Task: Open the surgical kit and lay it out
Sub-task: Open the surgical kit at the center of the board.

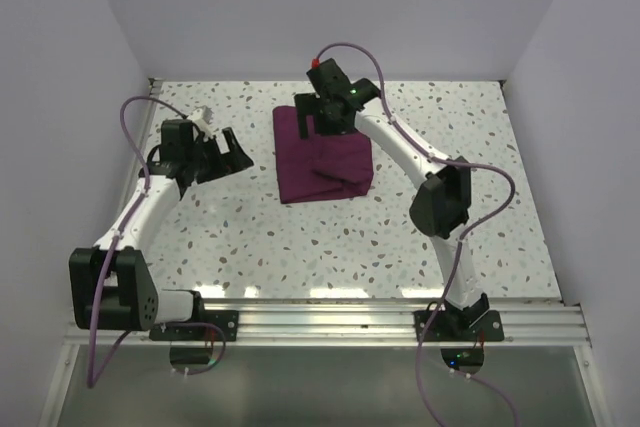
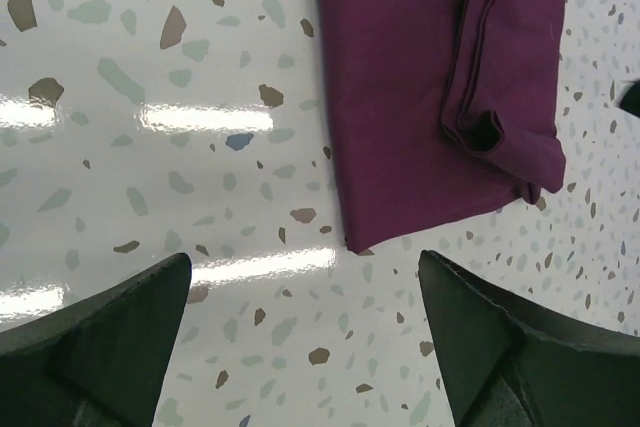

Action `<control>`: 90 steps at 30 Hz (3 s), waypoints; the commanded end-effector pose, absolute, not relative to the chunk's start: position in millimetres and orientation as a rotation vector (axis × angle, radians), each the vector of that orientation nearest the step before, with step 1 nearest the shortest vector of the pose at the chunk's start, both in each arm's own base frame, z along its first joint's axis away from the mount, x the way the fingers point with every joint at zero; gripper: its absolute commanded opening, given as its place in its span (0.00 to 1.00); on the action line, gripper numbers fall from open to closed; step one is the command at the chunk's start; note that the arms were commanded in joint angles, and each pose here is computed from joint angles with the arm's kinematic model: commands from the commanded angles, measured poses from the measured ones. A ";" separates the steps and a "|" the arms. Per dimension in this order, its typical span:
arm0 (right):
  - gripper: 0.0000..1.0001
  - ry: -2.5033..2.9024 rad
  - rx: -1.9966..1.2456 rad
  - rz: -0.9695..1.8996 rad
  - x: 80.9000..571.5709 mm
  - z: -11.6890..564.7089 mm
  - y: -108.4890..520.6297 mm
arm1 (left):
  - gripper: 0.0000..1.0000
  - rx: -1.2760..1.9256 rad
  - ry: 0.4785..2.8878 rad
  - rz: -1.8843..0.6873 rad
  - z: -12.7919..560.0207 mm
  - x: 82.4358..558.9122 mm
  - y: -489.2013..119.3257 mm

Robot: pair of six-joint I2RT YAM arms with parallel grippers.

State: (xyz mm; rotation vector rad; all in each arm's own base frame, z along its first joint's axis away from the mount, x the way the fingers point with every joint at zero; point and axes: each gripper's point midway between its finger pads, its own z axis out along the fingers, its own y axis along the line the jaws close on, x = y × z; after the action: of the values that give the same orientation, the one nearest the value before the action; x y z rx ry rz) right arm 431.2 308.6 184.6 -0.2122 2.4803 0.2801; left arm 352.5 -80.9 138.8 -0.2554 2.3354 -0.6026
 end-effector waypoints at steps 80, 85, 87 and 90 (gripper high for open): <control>0.91 2.696 0.704 -0.334 380.1 87.9 -4.4 | 0.55 0.322 2.627 -0.068 52.0 367.8 -325.4; 0.91 2.697 0.697 -0.299 380.4 93.9 0.5 | 0.79 0.322 2.547 -0.174 84.6 375.7 -346.2; 0.91 2.700 0.692 -0.298 378.8 94.6 0.5 | 0.81 0.332 2.528 -0.196 89.9 377.8 -354.5; 0.91 2.700 0.691 -0.304 376.2 96.7 -0.9 | 0.80 0.365 2.537 -0.192 82.1 376.8 -363.3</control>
State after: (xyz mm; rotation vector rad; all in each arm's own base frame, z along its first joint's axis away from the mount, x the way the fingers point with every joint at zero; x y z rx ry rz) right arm 372.9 -3.8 65.6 0.6834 2.7601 -0.3560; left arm 370.8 -341.5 61.7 0.3438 2.5943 -0.1268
